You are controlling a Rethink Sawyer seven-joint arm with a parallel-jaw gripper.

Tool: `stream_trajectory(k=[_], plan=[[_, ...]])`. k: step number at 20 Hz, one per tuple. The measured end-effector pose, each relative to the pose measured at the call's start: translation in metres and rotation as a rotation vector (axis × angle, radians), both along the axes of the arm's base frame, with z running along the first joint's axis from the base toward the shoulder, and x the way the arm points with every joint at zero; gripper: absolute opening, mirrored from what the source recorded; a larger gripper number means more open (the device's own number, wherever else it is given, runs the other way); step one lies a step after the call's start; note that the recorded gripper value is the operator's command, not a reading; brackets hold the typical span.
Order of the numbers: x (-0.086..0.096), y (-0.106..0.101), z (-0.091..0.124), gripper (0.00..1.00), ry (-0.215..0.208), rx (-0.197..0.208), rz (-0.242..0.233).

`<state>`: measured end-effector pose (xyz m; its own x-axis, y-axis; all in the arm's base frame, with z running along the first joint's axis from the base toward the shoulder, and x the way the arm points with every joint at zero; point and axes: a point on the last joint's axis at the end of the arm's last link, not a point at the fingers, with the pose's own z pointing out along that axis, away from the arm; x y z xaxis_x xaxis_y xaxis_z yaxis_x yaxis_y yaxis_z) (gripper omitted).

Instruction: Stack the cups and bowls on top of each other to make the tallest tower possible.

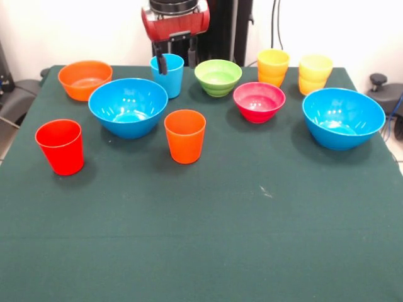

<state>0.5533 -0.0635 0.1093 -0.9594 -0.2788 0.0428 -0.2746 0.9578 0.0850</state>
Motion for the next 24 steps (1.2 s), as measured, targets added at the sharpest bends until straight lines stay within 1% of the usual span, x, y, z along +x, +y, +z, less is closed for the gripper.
stream_trajectory(k=[4,6,10,16,21,24], plan=[[-0.003,0.000,0.016,1.00,-0.015,-0.027,0.010],[-0.004,0.002,0.020,1.00,-0.019,-0.034,0.015],[-0.003,0.016,0.028,1.00,-0.031,-0.050,0.048],[-0.004,0.040,0.028,1.00,-0.029,-0.050,0.091],[-0.010,0.062,0.026,1.00,-0.017,-0.045,0.133],[-0.014,0.070,0.025,1.00,-0.008,-0.041,0.145]])
